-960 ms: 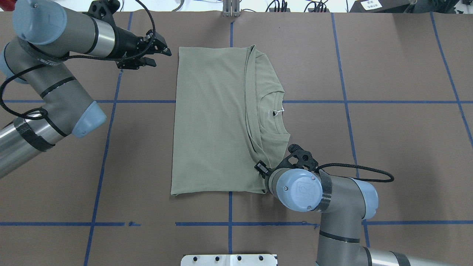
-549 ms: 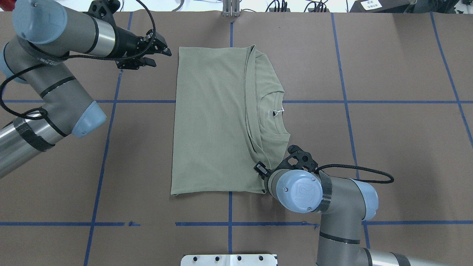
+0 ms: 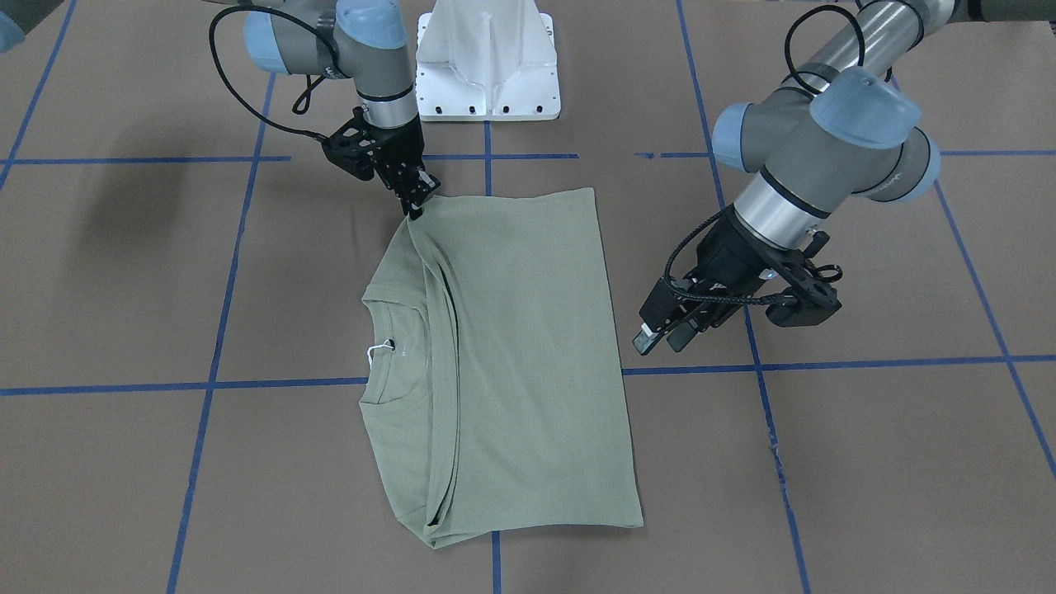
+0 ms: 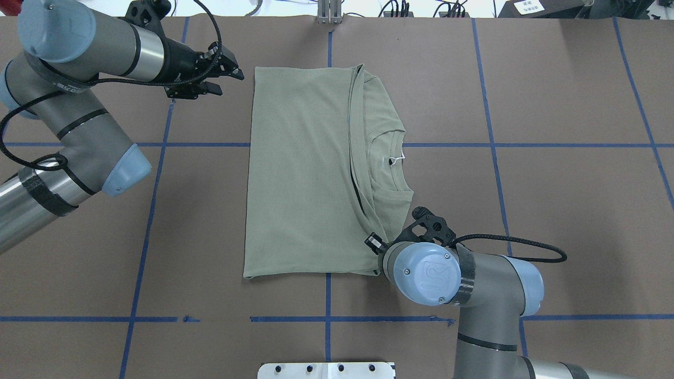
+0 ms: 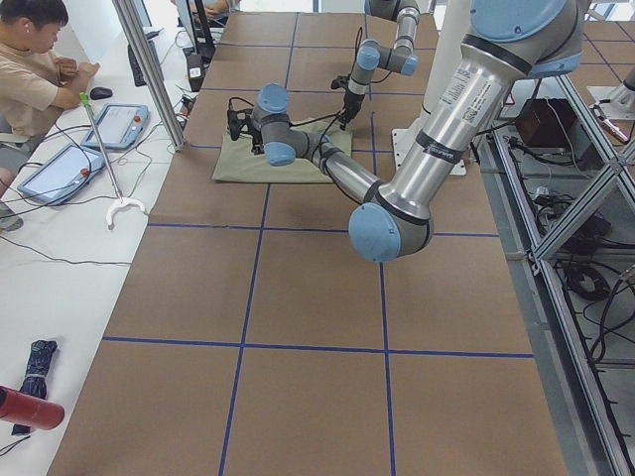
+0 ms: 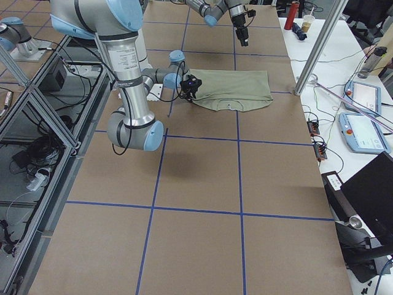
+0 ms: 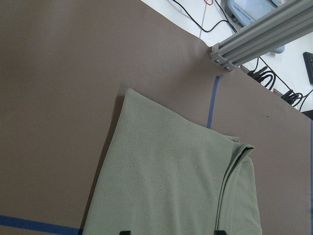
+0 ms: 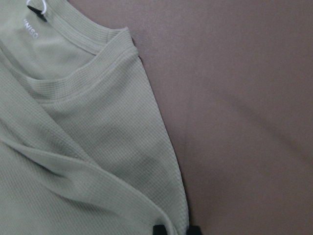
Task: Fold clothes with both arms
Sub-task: 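Move the right gripper to the shirt's near corner by the collar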
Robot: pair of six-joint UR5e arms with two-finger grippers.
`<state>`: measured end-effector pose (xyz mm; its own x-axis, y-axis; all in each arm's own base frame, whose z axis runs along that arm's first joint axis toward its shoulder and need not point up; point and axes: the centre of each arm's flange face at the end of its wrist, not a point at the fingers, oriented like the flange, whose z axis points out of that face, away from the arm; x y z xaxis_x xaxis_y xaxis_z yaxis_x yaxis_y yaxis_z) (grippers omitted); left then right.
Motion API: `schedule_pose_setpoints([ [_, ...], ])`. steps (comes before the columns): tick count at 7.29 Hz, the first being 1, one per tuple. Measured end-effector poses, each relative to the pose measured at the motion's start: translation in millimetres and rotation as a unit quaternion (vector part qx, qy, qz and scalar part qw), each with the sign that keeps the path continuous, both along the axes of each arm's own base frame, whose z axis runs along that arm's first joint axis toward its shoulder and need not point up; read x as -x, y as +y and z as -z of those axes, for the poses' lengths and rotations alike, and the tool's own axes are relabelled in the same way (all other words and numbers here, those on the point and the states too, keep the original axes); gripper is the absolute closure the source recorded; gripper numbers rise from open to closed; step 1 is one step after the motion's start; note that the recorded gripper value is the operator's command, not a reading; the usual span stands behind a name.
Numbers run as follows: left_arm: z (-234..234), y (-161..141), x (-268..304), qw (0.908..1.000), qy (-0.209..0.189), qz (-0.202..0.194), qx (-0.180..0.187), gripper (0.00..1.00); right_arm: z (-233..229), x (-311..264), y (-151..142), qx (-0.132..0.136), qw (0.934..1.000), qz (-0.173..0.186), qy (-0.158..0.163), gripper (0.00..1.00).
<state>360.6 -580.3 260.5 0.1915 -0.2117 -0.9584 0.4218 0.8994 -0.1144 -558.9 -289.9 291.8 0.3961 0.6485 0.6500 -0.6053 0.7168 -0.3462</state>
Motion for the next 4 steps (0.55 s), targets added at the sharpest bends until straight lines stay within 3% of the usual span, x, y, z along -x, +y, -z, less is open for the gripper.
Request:
schedule_pose_setpoints([
  [4, 0.2, 1.2, 0.1, 1.0, 0.004, 0.003, 0.007, 0.35, 6.6, -6.7, 2.1, -0.004, 1.0, -0.002, -0.004, 1.0],
])
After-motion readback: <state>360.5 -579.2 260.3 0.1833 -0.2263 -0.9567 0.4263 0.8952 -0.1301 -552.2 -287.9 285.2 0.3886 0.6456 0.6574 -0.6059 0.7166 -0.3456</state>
